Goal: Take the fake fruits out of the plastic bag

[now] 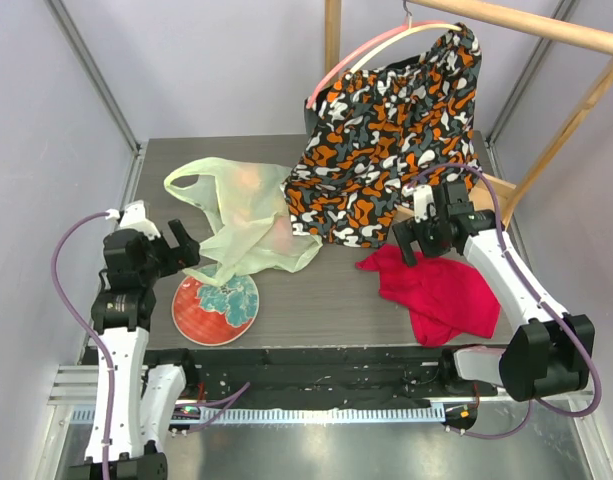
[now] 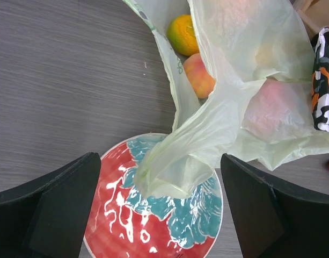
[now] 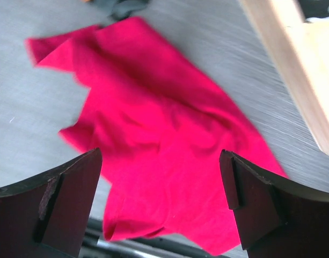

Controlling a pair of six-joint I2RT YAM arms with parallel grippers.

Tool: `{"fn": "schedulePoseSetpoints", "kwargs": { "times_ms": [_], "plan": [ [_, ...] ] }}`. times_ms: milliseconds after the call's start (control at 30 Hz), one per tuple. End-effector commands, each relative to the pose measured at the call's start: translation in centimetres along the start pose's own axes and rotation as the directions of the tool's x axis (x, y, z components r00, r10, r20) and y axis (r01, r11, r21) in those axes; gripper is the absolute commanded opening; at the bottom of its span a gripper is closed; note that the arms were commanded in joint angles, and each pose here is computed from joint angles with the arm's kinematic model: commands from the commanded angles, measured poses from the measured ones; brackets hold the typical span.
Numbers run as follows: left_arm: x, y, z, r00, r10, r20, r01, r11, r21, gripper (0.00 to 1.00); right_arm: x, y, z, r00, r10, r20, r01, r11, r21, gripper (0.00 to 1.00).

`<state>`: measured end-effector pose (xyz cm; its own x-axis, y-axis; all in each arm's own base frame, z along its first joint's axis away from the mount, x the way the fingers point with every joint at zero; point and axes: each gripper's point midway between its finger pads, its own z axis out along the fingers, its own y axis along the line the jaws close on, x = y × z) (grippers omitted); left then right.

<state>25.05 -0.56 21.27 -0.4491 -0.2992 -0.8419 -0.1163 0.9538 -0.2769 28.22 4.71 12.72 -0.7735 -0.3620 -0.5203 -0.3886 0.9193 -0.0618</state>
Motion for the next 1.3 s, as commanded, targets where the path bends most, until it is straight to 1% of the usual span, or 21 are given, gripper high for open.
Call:
{"fn": "schedulePoseSetpoints", "kwargs": {
  "times_ms": [0,67,100,167,200,267,300,333,367,400,433,467,500,600,667,833,900,1000,1133,1233,1267],
  "plan": [
    [-1.7,-0.9,-1.9,0.999,0.021,0.03,-0.022,0.999,0.037,1.0,-3.2,2.6,-2.2,0.986,-0.141,0.09,0.153,0.978,-0.14,1.0],
    [-1.3,-1.7,-2.3,0.999,0.049,0.003,-0.049,0.995,0.084,1.0,-5.2,4.1,-2.9,0.957,-0.237,0.167,0.271,0.937,-0.223,1.0],
    [-1.3,-2.0,-2.6,0.998,0.058,0.0,-0.058,0.993,0.104,1.0,-4.9,4.7,-2.5,0.922,-0.35,0.166,0.384,0.881,-0.277,1.0],
    [-2.1,-3.0,-3.3,0.998,0.069,0.002,-0.068,0.987,0.146,1.0,-6.7,5.9,-2.6,0.891,-0.404,0.208,0.453,0.83,-0.325,0.99],
    [-2.8,-3.4,-3.8,0.998,0.068,0.01,-0.069,0.984,0.162,1.0,-6.8,6.1,-0.8,0.904,-0.398,0.156,0.428,0.832,-0.354,0.94],
    [-3.5,-3.7,-4.0,0.998,0.059,0.003,-0.058,0.982,0.179,1.0,-8.7,5.9,0.4,0.9,-0.42,0.115,0.432,0.832,-0.347,0.77],
    [-4.1,-3.9,-4.2,0.998,0.059,0.011,-0.06,0.982,0.178,1.0,-8.6,6.3,2.6,0.895,-0.44,0.068,0.432,0.822,-0.372,0.7],
    [-4.3,-3.9,-4.1,0.998,0.062,0.012,-0.063,0.981,0.183,1.0,-9.1,5.3,3.6,0.883,-0.467,0.039,0.454,0.832,-0.32,0.64],
    [-4.3,-4.0,-3.9,0.998,0.061,0.014,-0.063,0.98,0.189,1.0,-10.4,4.6,4.6,0.869,-0.493,0.054,0.488,0.831,-0.266,0.49],
    [-4.6,-4.0,-3.3,0.998,0.056,0.021,-0.059,0.98,0.189,1.0,-10.6,4.3,5.8,0.849,-0.528,0.025,0.518,0.822,-0.236,0.4],
    [-4.8,-3.9,-2.9,0.999,0.045,0.024,-0.049,0.982,0.184,1.0,-9.9,3.6,8.1,0.832,-0.554,-0.032,0.531,0.812,-0.242,0.26],
    [-4.8,-3.8,-2.5,0.999,0.027,0.018,-0.03,0.984,0.178,1.0,-11.1,2.3,8.9,0.827,-0.558,-0.066,0.54,0.822,-0.182,0.07],
    [-5.1,-3.9,-2.2,1.0,-0.006,0.01,0.004,0.984,0.177,1.0,-11.4,1.6,9.8,0.83,-0.549,-0.093,0.532,0.832,-0.16,0.02],
    [-5.5,-4.5,-2.3,1.0,-0.026,0.006,0.024,0.977,0.214,1.0,-12.7,0.4,12.9,0.855,-0.506,-0.119,0.496,0.862,-0.101,0.01],
    [-5.4,-4.3,-2.3,1.0,-0.012,0.007,0.01,0.978,0.211,1.0,-14.1,-1.1,14.5,0.874,-0.471,-0.118,0.476,0.879,0.016,0.01],
    [-5.3,-3.6,-2.0,0.999,0.042,0.006,-0.042,0.982,0.185,1.0,-15.7,-6.1,17.6,0.873,-0.444,-0.202,0.482,0.848,0.22,0.01],
    [-5.2,-3.4,-1.9,0.999,0.043,0.001,-0.042,0.984,0.175,1.0,-17.4,-8.1,17.6,0.893,-0.415,-0.174,0.449,0.851,0.272,0.01],
    [-5.1,-3.0,-1.3,0.999,0.038,-0.015,-0.035,0.988,0.154,1.0,-18.5,-10.3,18.5,0.912,-0.381,-0.154,0.41,0.86,0.304,0.01],
    [-5.5,-2.6,-0.4,0.998,0.063,-0.024,-0.059,0.989,0.138,0.99,-19.2,-10.5,18.7,0.92,-0.37,-0.133,0.393,0.867,0.307,0.01],
    [-6.5,-1.1,0.7,0.99,0.135,-0.042,-0.132,0.989,0.07,1.0,-19.5,-7.5,17.3,0.922,-0.376,-0.087,0.386,0.899,0.207,0.01],
    [-6.8,-0.5,0.9,0.987,0.154,-0.051,-0.152,0.988,0.041,1.0,-19.6,-6.4,15.3,0.925,-0.376,-0.062,0.38,0.906,0.186,0.01]
  ]
}}
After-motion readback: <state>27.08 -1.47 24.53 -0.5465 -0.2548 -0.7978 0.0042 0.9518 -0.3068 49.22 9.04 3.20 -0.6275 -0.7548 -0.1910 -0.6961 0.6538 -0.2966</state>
